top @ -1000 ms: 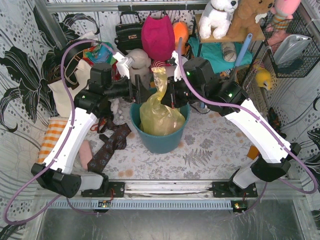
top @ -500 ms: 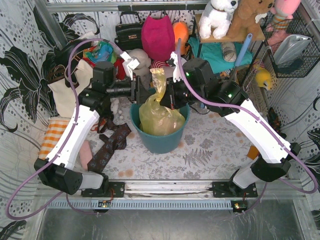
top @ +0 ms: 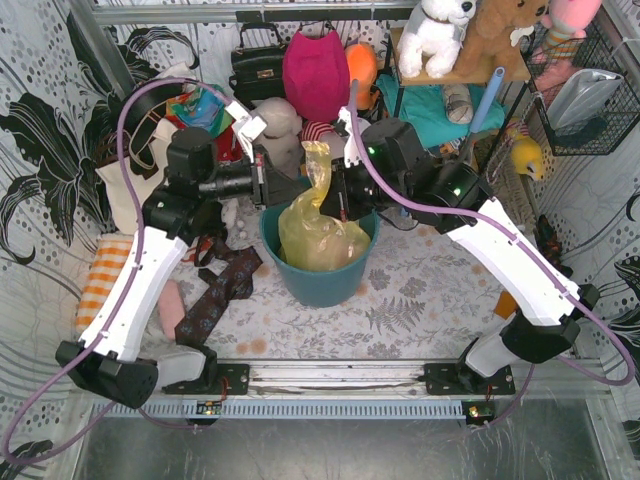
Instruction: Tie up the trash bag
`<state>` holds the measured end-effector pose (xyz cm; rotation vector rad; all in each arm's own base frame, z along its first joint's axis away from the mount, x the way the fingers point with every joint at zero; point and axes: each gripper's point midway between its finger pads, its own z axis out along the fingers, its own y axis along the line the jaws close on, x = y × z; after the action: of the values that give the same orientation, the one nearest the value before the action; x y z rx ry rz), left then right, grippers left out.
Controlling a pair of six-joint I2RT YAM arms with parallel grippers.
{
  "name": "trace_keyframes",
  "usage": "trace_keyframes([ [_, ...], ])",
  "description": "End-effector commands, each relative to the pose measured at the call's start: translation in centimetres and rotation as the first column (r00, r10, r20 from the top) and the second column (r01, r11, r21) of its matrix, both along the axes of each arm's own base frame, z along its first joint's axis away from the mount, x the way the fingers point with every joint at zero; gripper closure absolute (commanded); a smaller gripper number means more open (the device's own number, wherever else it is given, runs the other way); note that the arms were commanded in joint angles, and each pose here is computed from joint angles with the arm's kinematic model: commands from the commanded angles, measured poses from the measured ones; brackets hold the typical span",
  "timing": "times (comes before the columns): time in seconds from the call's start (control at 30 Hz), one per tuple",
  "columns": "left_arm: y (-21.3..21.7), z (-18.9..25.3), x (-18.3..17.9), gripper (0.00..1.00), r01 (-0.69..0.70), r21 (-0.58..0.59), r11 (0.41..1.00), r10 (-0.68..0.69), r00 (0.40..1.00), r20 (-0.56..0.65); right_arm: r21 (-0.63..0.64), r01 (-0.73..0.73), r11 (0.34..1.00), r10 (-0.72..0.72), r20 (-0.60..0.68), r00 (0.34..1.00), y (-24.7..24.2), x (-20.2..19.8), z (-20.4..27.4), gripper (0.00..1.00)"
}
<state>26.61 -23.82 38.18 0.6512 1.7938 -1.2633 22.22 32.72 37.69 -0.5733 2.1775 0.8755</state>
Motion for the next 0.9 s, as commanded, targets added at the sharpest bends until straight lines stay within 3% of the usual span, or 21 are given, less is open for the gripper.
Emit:
trace_keyframes([
  [0.0, 0.7, 2.3, -0.7, 1.0, -0.046, -0.023, 0.999, 0.048, 0.996, 0.081, -0.019, 0.042, 0.999, -0.043, -0.031, 0.999, -0.2, -0.2, -0.3, 1.0],
  [0.17, 1.2, 2.2, -1.5, 1.0, -0.069, -0.026, 0.997, 0.07, 0.994, 0.078, -0.033, 0.065, 0.997, -0.067, -0.058, 0.996, 0.0, -0.2, -1.3, 1.0],
  [0.23, 1.4, 1.4, -1.0, 0.88, -0.092, -0.002, 0.996, 0.092, 0.994, 0.065, -0.027, 0.064, 0.998, -0.065, -0.053, 0.996, 0.0, -0.3, -1.1, 1.0],
  [0.33, 1.4, 0.6, -0.2, 0.56, -0.099, 0.031, 0.995, 0.097, 0.994, 0.051, -0.015, 0.062, 0.998, -0.063, -0.037, 0.997, -0.2, -0.4, -0.5, 1.0],
  [0.4, 1.4, 0.1, 0.6, 0.48, -0.11, 0.055, 0.992, 0.108, 0.993, 0.047, -0.012, 0.06, 0.998, -0.06, -0.032, 0.998, -0.4, -0.5, -0.3, 1.0],
  [0.67, 1.0, -1.3, 2.9, 0.41, -0.092, 0.121, 0.988, 0.088, 0.995, 0.043, -0.004, 0.059, 0.998, -0.059, -0.025, 0.998, -0.7, -0.8, 0.1, 1.0],
  [0.87, 1.1, 0.4, 2.7, 0.35, -0.087, 0.12, 0.989, 0.074, 0.992, 0.107, -0.001, 0.061, 0.998, -0.061, -0.019, 0.998, -0.9, -0.8, 0.4, 1.0],
])
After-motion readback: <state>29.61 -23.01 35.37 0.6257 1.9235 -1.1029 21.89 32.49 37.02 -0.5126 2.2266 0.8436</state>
